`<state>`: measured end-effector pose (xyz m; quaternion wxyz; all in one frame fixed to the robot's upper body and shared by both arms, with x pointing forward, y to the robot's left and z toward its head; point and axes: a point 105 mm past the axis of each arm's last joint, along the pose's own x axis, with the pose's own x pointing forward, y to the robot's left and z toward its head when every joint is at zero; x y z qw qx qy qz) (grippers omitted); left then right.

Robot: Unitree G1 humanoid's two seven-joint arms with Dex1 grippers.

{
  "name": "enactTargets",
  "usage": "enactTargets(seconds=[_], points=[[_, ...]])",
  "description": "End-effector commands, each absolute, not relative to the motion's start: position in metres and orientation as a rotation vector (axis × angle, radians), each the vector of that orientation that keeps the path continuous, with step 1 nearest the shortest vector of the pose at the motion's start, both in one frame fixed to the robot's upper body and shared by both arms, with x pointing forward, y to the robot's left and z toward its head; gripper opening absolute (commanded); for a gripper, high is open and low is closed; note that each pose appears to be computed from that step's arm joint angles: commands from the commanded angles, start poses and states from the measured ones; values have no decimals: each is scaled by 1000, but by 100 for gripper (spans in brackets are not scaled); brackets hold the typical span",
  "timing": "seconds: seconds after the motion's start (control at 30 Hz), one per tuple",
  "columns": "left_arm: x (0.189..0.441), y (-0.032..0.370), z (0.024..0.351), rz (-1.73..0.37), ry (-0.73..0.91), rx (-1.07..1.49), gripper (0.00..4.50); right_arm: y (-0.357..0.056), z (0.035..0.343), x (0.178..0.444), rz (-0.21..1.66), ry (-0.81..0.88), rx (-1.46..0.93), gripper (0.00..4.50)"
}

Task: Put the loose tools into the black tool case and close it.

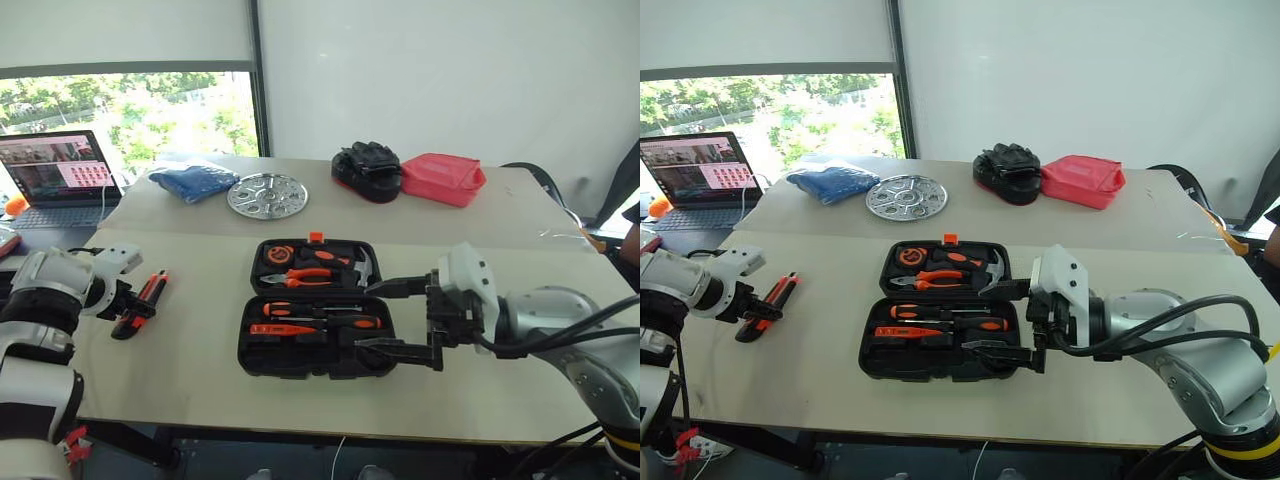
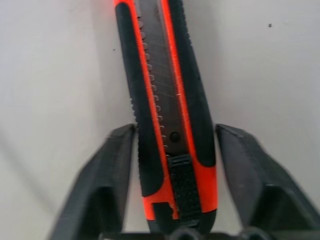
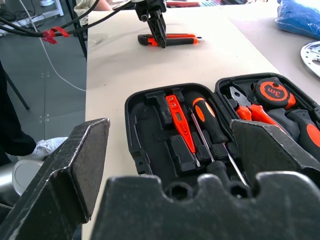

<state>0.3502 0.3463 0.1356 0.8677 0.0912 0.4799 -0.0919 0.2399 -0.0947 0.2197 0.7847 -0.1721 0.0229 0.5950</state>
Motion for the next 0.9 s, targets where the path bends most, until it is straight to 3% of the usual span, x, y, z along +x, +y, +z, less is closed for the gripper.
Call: enactTargets(seconds=[0.03, 0.2, 0.3, 0.47, 0.7, 0.9], points=[[346, 353, 129, -174, 1030, 181, 163, -98, 230, 236, 1270, 17, -399, 450], [360, 343, 146, -234, 931, 208, 163, -103, 230, 236, 1261, 28, -402, 450], [379, 302, 190, -448, 740, 368, 163, -106, 228, 234, 1265, 54, -384, 450], [380, 215, 234, -811, 564, 638, 163, -109, 219, 225, 1291, 113, -387, 450], [359, 116, 225, -1200, 519, 851, 163, -112, 212, 222, 1274, 133, -409, 450], [324, 76, 176, -1414, 659, 967, 163, -117, 208, 218, 1222, 143, -416, 450]])
